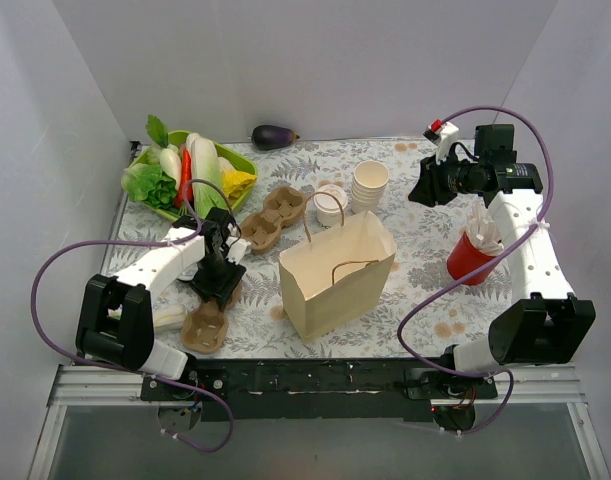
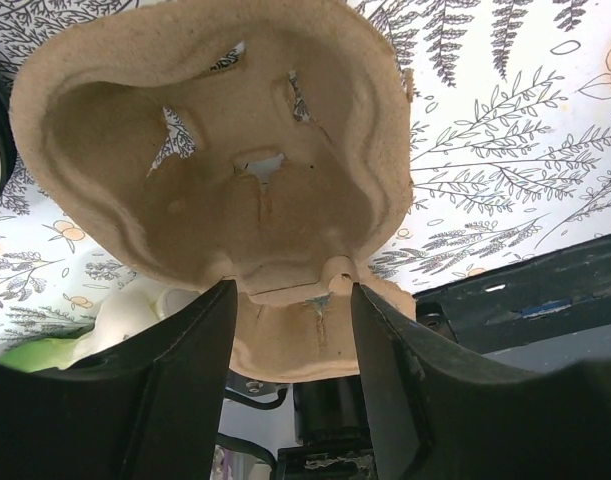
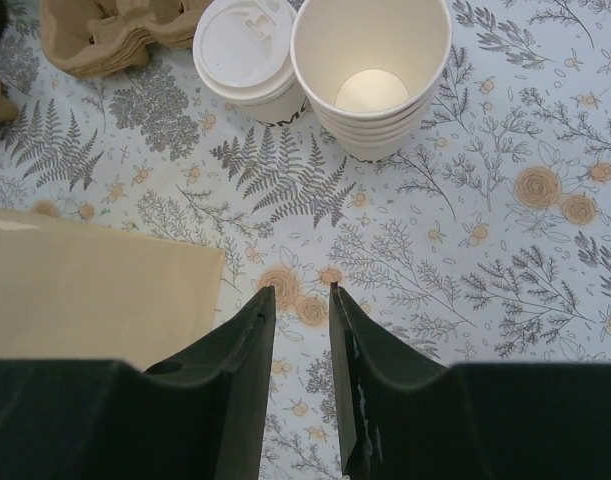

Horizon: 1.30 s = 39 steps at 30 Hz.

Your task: Pack the takeout coffee

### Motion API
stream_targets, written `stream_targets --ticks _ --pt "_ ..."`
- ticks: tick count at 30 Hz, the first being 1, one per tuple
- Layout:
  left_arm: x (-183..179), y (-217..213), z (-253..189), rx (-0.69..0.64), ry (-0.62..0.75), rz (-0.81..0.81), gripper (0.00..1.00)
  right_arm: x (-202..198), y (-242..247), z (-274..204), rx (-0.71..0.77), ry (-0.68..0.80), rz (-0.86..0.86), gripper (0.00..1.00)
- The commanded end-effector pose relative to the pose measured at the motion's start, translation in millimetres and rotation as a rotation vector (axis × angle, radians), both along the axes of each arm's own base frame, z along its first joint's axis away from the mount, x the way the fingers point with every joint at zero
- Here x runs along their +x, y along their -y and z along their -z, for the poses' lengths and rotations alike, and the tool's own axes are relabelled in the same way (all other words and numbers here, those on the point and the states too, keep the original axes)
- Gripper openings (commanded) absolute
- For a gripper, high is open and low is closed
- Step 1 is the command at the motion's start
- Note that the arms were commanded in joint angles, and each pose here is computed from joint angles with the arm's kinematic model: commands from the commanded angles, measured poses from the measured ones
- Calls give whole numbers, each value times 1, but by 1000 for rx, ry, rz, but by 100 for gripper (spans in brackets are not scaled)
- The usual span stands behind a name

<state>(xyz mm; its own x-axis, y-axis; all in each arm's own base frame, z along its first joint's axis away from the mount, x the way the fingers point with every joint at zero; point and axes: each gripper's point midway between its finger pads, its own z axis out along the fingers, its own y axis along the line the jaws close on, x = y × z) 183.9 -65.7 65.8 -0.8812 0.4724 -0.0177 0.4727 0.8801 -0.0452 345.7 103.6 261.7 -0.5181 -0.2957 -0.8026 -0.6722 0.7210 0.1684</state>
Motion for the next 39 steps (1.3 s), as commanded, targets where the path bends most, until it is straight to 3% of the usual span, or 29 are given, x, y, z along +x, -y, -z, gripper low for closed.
stream_targets --ticks 1,32,37,39 --pt "6 -2 0 10 18 6 48 3 0 -6 6 33 2 37" --pt "14 -1 12 36 -21 -4 40 4 0 3 -4 20 -1 37" --pt "16 2 5 20 -15 2 26 7 1 0 -6 31 -1 37" --pt "15 4 -1 8 -9 2 15 9 1 -8 -5 49 -3 37"
